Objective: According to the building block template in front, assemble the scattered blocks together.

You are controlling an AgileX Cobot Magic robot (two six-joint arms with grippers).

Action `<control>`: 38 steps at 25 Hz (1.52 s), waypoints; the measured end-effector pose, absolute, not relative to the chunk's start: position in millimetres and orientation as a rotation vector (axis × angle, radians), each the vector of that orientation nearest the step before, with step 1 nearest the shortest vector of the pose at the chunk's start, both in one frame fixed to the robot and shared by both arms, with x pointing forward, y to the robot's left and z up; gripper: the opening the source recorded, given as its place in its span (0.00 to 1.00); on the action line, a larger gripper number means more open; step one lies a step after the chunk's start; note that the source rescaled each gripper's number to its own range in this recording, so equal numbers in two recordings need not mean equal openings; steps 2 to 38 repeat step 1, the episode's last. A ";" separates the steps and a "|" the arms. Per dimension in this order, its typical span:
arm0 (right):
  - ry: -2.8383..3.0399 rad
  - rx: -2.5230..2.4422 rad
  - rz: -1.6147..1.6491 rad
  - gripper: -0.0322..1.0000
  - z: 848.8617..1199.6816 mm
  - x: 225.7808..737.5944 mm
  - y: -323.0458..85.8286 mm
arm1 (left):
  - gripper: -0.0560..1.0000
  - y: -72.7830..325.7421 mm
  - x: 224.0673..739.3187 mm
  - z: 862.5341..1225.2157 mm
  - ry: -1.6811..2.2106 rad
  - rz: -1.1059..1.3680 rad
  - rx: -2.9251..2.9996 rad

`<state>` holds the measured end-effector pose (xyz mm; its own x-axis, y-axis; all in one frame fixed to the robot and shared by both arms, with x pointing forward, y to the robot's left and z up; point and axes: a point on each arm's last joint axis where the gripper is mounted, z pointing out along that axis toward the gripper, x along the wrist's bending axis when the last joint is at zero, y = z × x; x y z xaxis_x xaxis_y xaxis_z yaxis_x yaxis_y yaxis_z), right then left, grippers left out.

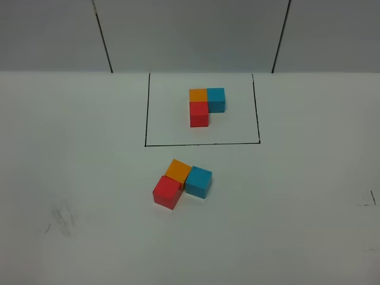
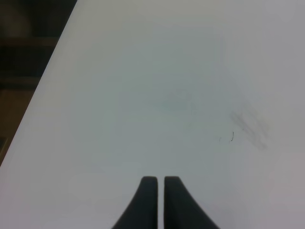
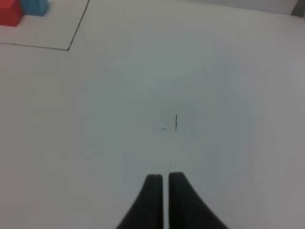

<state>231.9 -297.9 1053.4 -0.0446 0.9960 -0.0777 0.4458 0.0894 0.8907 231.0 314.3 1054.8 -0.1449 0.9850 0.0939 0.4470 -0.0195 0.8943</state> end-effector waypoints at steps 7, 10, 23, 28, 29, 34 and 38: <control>1.601 1.459 0.907 0.03 1053.4 231.9 -297.9 | 0.06 314.3 231.0 1054.8 1.647 1.123 1.509; 1.601 1.459 0.907 0.03 1053.4 231.9 -297.9 | 0.06 314.3 231.0 1054.8 1.647 1.123 1.509; 1.601 1.459 0.907 0.03 1053.4 231.9 -297.9 | 0.06 314.3 231.0 1054.8 1.647 1.123 1.509; 1.601 1.459 0.907 0.03 1053.4 231.9 -297.9 | 0.06 314.3 231.0 1054.8 1.647 1.123 1.509; 1.601 1.459 0.907 0.03 1053.4 231.9 -297.9 | 0.06 314.3 231.0 1054.8 1.647 1.123 1.509; 1.601 1.459 0.907 0.03 1053.4 231.9 -297.9 | 0.06 314.3 231.0 1054.8 1.647 1.123 1.509; 1.601 1.459 0.907 0.03 1053.4 231.9 -297.9 | 0.06 314.3 231.0 1054.8 1.647 1.123 1.509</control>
